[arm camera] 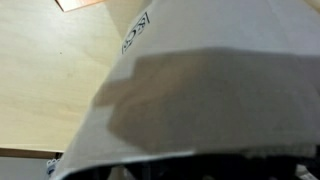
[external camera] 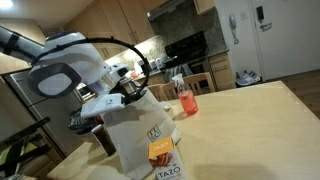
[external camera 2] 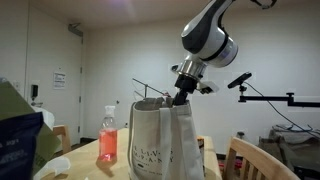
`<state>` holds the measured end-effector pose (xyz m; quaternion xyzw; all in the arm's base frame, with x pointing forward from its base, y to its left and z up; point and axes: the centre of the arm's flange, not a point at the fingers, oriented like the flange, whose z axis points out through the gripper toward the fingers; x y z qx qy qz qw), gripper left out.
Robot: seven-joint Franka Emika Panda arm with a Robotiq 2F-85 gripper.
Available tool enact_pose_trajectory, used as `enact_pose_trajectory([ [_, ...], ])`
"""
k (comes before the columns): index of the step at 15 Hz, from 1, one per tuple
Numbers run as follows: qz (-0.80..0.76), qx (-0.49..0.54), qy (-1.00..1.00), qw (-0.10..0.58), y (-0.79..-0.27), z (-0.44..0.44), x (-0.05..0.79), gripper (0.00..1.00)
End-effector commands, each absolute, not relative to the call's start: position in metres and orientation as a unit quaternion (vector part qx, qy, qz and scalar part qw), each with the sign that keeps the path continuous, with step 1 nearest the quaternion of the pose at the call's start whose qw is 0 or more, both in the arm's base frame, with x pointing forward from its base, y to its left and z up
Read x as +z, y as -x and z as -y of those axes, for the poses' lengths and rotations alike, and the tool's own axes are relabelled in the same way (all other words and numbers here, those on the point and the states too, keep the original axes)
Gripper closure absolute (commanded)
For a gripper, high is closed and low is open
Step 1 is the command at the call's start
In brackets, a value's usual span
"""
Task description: Unpack the objects from the carrier bag to the table
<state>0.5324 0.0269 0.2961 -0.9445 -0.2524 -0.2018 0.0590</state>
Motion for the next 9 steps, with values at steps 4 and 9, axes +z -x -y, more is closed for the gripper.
enact_pose_trajectory([
  [4, 0.267, -0.202, 0.942, 0.021, -0.535, -0.042, 0.329, 0.00],
  [9, 0.269, -0.205, 0.941, -0.006, -0.544, -0.063, 0.354, 0.00],
])
